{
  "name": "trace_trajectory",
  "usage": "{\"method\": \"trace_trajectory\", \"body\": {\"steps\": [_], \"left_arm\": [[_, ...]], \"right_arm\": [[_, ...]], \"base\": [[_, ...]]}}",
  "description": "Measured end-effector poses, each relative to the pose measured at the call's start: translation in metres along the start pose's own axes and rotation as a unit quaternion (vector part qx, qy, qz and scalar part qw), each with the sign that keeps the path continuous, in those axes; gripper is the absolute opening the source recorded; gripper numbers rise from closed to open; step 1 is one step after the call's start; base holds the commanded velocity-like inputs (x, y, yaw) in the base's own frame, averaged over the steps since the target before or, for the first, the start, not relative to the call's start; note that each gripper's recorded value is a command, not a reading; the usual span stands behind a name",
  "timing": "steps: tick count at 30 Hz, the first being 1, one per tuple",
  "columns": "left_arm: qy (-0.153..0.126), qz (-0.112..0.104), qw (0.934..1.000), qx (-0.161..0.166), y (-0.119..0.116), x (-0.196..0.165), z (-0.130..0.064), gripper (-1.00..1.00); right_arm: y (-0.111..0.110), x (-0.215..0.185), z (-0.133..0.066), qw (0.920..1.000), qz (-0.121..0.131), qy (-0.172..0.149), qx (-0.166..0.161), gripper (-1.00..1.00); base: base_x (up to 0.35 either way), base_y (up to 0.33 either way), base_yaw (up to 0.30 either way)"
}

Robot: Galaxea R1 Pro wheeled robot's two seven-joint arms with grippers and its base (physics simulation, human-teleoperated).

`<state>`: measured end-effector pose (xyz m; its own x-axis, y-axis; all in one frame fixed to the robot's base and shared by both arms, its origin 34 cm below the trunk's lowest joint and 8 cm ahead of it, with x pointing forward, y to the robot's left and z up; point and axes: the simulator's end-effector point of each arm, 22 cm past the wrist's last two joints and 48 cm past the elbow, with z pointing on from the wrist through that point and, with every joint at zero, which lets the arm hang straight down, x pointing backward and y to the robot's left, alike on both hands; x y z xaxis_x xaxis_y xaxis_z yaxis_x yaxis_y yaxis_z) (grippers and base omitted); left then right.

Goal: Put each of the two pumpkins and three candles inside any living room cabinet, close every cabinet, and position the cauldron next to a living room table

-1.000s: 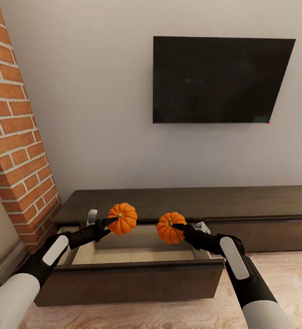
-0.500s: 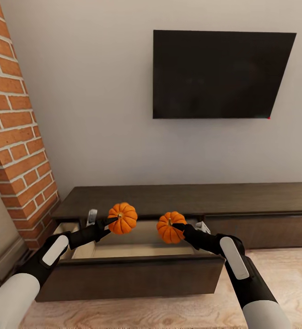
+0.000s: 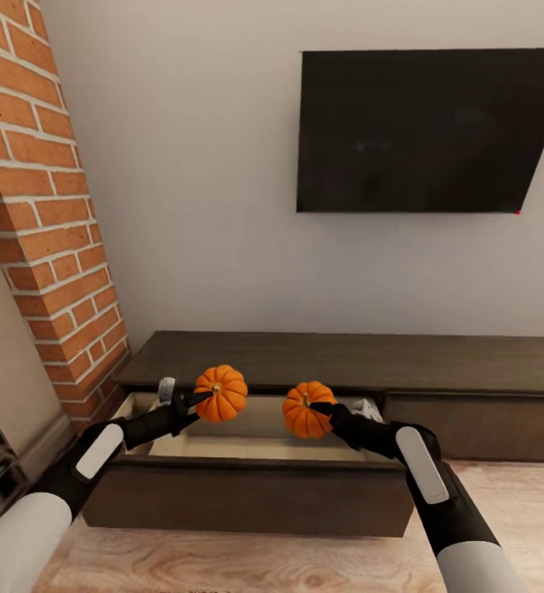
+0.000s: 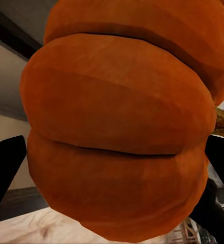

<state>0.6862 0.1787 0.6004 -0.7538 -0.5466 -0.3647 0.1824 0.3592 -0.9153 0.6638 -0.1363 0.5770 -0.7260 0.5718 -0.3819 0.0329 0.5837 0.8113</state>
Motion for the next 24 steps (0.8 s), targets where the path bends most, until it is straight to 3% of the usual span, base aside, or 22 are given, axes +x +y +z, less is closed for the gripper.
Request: {"method": "trace_trajectory", "body": {"steps": [24], "left_arm": [[0.000, -0.001, 1.0000, 0.001, -0.0007, 0.0000, 0.0002, -1.00]], "right_arm": [[0.0010, -0.0002, -0.0002, 1.0000, 0.001, 0.000, -0.002, -1.00]], "base": [[0.031, -0.007, 0.014]]}}
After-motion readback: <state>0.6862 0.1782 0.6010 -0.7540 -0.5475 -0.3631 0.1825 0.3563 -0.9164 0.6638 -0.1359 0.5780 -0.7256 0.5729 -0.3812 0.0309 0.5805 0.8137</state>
